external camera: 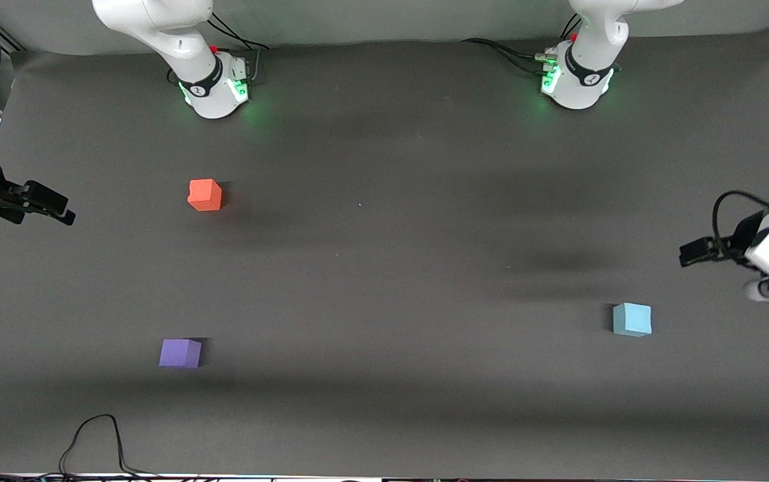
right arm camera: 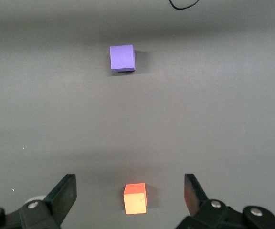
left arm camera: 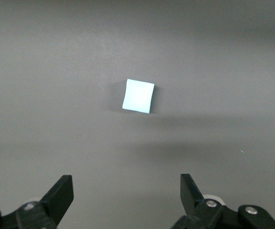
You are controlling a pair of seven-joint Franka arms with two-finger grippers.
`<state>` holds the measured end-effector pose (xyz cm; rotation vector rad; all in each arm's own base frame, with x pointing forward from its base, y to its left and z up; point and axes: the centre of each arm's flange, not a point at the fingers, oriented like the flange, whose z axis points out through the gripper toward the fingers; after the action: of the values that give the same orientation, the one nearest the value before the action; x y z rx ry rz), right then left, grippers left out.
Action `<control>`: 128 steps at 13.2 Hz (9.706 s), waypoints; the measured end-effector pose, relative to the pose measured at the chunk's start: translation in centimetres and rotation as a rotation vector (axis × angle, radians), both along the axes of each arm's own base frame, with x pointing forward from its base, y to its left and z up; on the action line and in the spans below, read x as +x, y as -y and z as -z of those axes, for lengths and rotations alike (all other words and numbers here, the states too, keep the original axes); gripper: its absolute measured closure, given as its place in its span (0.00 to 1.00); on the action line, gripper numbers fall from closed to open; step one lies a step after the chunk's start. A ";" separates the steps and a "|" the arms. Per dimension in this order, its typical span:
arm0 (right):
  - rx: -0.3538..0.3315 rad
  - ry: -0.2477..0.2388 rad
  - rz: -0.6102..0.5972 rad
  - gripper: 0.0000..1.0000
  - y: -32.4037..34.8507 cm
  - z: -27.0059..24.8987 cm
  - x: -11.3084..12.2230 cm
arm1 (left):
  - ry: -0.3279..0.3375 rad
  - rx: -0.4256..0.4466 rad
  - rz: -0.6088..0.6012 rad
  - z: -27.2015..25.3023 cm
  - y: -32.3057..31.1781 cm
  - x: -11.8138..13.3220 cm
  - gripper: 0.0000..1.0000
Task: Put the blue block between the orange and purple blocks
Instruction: 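Move the left gripper toward the light blue cube, then lower the left gripper over the light blue cube and grasp it, then lift the blue cube and carry it toward the table's middle, then lower the blue cube onto the table and open the left gripper, then withdraw the left gripper while the right gripper reaches the blue cube, then grasp the blue cube with the right gripper, then carry the blue cube toward the orange and purple cubes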
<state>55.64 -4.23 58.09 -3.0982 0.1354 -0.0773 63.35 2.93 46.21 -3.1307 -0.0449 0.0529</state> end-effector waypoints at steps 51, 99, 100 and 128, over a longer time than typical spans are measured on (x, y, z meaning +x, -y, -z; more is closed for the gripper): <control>0.000 -0.002 0.001 0.00 0.0 0.1 0.1 | -0.124 -0.016 0.008 2.9 1.7 2.3 0.48; 0.000 -0.116 -0.108 0.00 -13.2 6.2 2.3 | -0.018 -0.059 -0.220 2.9 31.0 -0.6 0.00; -0.001 -0.116 -0.120 0.00 -16.6 6.5 1.9 | -0.031 -0.048 -0.202 2.0 26.3 -0.1 0.00; -0.058 -0.086 -0.238 0.07 -44.9 40.2 -11.1 | 0.067 -0.004 -0.043 -12.8 2.7 -6.5 0.00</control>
<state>44.50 40.68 17.88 -3.1488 -0.2365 0.0612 56.84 0.19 59.04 -3.1343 -0.1121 -0.0518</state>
